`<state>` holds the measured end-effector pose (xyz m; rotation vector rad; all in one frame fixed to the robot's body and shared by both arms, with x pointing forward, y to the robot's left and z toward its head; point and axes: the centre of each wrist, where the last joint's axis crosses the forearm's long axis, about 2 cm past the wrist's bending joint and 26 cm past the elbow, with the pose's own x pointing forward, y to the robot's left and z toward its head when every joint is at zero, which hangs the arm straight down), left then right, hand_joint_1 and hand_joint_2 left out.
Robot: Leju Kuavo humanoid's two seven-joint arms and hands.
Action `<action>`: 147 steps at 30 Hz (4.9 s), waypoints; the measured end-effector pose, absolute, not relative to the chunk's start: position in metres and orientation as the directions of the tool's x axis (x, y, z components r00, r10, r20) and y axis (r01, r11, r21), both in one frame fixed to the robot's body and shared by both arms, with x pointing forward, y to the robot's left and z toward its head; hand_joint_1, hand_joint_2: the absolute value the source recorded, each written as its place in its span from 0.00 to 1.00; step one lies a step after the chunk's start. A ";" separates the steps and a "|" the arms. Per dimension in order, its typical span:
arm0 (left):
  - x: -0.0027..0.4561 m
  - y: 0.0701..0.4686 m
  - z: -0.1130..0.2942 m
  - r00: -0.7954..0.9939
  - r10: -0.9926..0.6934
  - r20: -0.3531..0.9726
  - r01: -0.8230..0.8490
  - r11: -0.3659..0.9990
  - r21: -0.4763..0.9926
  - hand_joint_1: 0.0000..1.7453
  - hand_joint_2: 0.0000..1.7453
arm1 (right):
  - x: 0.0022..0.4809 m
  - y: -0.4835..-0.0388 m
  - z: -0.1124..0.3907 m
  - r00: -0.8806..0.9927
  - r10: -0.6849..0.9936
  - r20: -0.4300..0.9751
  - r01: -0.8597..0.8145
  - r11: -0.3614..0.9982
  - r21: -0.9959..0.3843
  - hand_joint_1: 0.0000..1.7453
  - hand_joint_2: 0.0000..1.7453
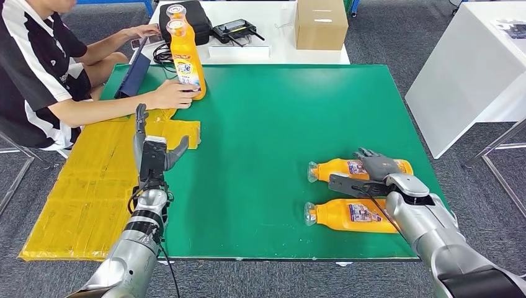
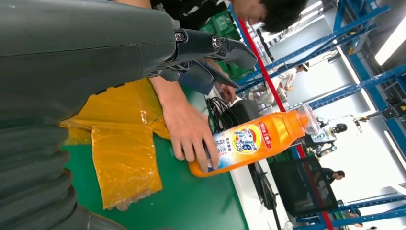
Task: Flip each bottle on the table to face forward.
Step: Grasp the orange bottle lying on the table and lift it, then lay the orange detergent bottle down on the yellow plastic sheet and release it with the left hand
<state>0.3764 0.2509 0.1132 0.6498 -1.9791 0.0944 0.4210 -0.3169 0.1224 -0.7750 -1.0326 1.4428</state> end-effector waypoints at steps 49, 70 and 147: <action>0.357 0.181 0.131 -0.406 0.077 0.911 0.130 0.991 -0.026 0.00 1.00 | 0.348 -0.174 0.167 -0.374 0.865 0.335 0.533 0.496 -0.686 1.00 1.00; 0.353 0.115 0.176 -0.416 0.351 0.839 0.504 0.857 -0.108 0.00 1.00 | 0.365 -0.158 0.163 -0.421 0.573 0.703 0.424 0.809 -0.406 1.00 1.00; 0.356 0.129 0.161 -0.438 0.287 0.852 0.249 0.949 -0.191 0.00 1.00 | 0.341 -0.026 0.167 -0.533 0.394 0.749 -0.218 0.791 -0.571 1.00 1.00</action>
